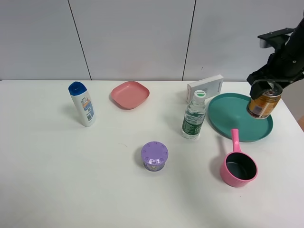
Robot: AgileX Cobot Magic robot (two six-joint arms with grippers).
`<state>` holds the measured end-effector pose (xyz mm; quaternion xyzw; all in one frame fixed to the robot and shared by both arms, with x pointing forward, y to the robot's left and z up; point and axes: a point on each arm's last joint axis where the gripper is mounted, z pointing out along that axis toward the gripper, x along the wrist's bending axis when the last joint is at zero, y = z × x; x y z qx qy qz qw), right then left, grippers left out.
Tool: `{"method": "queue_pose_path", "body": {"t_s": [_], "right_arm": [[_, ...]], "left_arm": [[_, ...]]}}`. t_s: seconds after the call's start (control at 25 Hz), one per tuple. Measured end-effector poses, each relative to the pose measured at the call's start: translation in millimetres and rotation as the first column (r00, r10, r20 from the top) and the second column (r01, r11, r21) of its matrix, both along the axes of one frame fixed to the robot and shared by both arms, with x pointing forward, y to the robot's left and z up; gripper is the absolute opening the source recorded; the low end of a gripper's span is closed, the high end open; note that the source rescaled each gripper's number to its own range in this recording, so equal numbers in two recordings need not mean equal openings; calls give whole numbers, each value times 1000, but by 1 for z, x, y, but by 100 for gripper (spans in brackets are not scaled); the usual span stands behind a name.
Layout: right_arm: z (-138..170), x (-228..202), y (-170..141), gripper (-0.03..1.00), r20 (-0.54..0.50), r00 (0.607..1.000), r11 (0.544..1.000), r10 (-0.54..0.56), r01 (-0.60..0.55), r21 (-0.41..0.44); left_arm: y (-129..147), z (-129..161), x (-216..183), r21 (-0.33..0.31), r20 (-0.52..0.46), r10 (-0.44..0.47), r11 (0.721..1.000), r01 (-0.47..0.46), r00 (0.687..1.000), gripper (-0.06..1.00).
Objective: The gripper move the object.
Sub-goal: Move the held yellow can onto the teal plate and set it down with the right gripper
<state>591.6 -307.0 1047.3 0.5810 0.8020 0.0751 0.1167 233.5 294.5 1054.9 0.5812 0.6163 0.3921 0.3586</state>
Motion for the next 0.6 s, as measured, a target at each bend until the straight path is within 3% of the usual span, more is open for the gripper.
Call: {"method": "queue_pose_path", "body": {"t_s": [0.36, 0.6], "right_arm": [[-38, 12, -12, 0, 111, 994, 1000, -20, 20, -6], [-79, 27, -12, 0, 56, 995, 996, -83, 82, 26]], "left_arm": [[0, 0, 0, 0, 0, 0, 1000, 0, 1000, 100], [0, 0, 0, 0, 0, 0, 1000, 0, 1000, 100]]}}
